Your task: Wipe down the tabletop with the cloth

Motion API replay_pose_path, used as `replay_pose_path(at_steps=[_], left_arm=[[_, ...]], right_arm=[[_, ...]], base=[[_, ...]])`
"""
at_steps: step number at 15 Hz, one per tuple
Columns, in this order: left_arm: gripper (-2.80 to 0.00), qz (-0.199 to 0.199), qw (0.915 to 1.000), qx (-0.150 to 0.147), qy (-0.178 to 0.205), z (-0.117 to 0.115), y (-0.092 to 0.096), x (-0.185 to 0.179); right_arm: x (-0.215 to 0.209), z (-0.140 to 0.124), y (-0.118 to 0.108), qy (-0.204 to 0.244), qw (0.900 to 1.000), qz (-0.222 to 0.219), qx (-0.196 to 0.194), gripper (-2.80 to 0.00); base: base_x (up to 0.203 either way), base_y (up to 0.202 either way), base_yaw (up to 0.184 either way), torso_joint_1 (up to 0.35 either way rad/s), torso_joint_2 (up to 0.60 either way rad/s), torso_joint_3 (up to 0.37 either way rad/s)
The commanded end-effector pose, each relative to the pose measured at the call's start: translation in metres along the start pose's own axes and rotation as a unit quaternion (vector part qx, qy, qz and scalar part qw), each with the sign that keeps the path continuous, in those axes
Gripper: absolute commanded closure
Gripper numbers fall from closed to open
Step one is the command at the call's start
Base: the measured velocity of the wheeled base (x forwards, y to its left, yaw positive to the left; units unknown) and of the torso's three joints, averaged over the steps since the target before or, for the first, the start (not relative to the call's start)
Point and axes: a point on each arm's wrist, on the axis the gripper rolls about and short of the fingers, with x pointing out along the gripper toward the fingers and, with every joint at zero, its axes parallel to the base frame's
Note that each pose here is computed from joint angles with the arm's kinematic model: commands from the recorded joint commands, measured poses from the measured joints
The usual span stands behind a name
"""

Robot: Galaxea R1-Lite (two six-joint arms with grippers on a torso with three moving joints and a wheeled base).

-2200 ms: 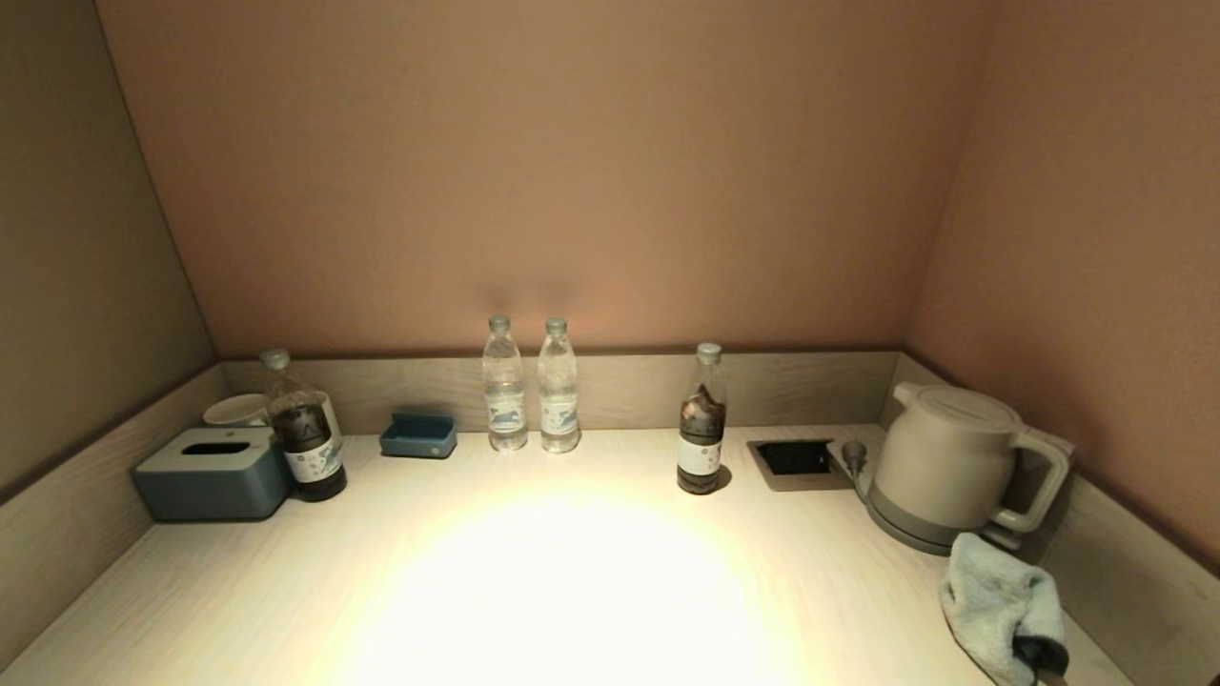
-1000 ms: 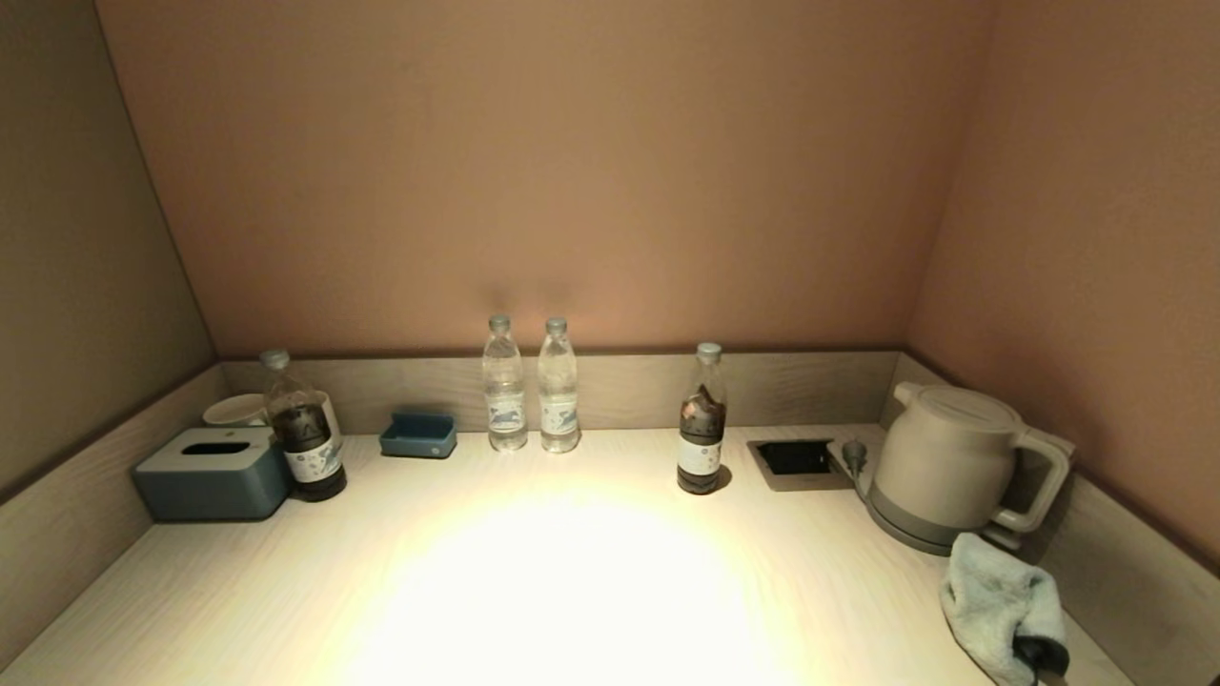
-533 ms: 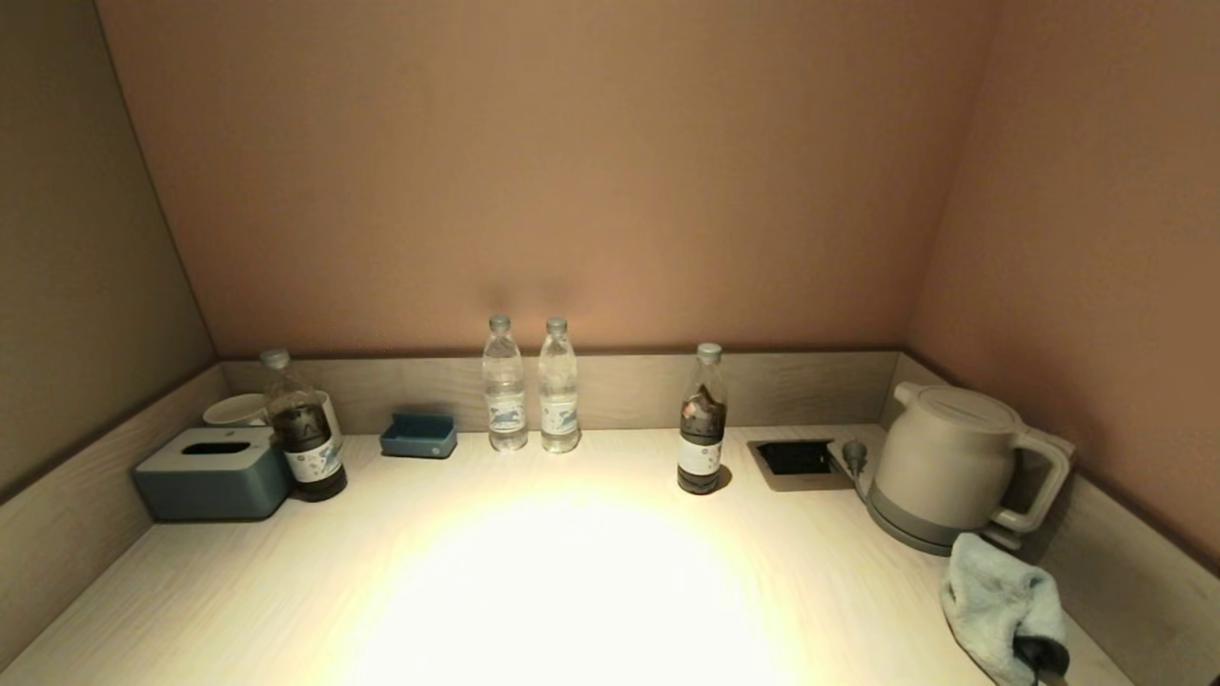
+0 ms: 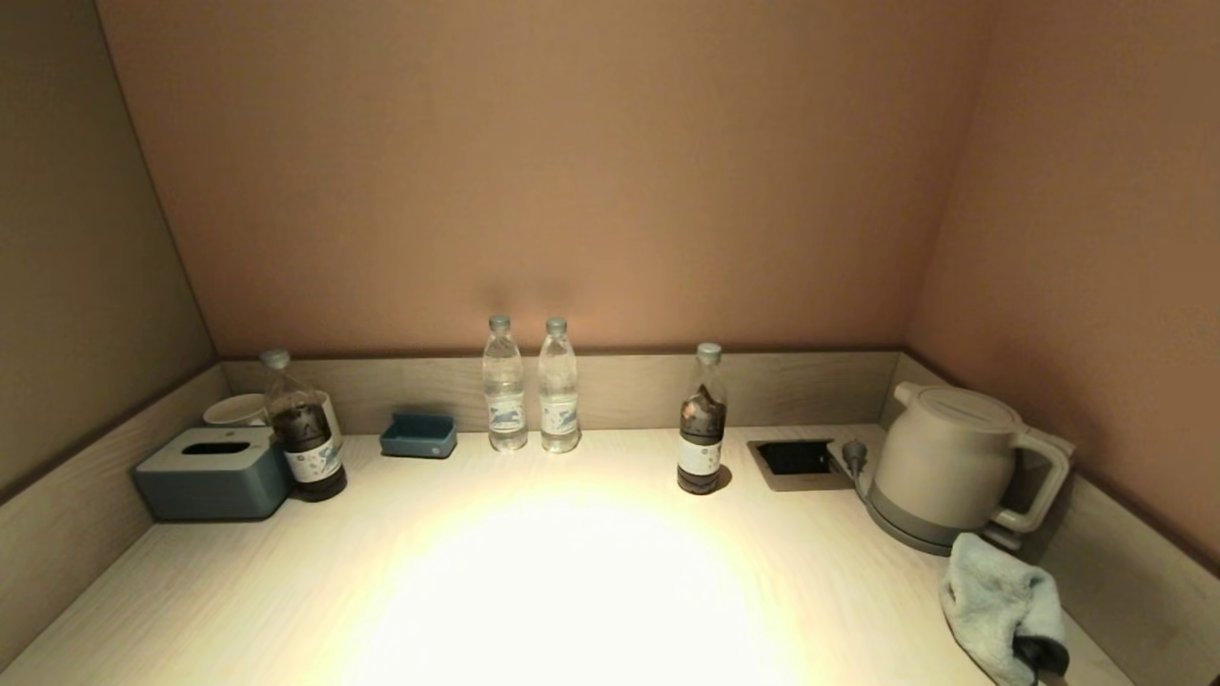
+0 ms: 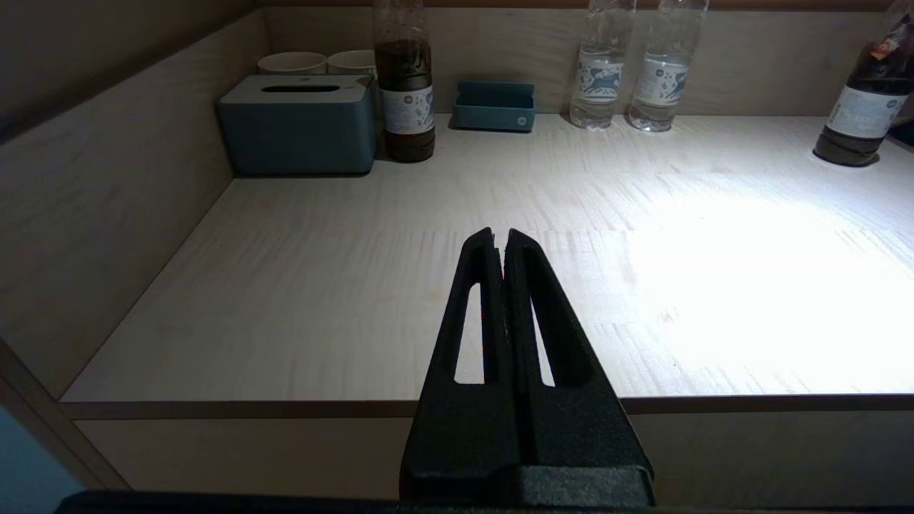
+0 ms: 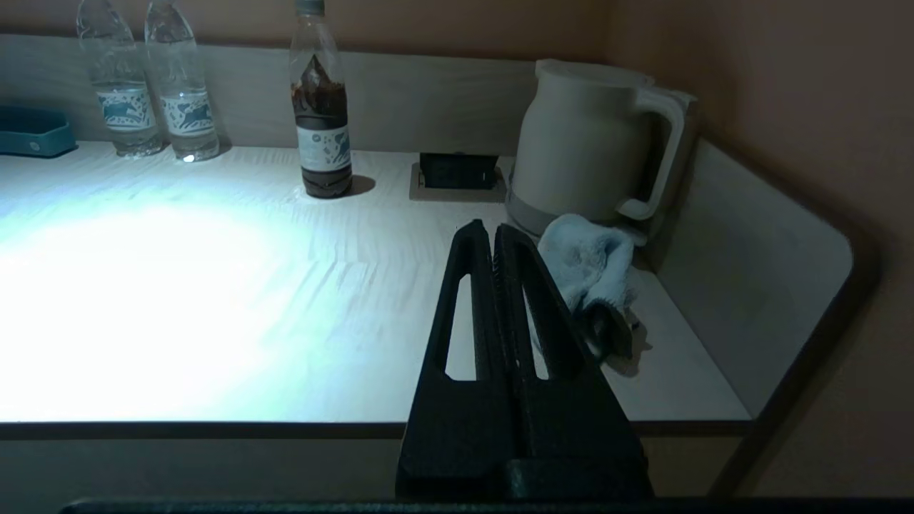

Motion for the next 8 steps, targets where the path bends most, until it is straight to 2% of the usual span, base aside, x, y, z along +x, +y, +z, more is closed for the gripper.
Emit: replay_pose_path(at_steps=[1, 4, 8], left_arm=[[0.0, 0.0, 1.0, 0.0, 0.0, -0.0001, 0.0, 0.0], [0.0, 0.0, 1.0, 0.0, 0.0, -0.0001, 0.0, 0.0], [0.0, 0.0, 1.0, 0.0, 0.0, -0.0001, 0.0, 0.0]], right_arm=[[-0.0006, -0.0087, 0.0006, 0.044, 0.999, 0.003, 0.007, 0.0], [-0.0004, -0.0092, 0.0005, 0.044, 0.999, -0.002, 0.03, 0.0], [-0.0004, -0.0093, 0.0005, 0.044, 0.998, -0.002, 0.033, 0.0]], base=[[0.0, 0.0, 0.0, 0.0, 0.0, 0.0], [0.0, 0.0, 0.0, 0.0, 0.0, 0.0], [0.0, 0.0, 0.0, 0.0, 0.0, 0.0]])
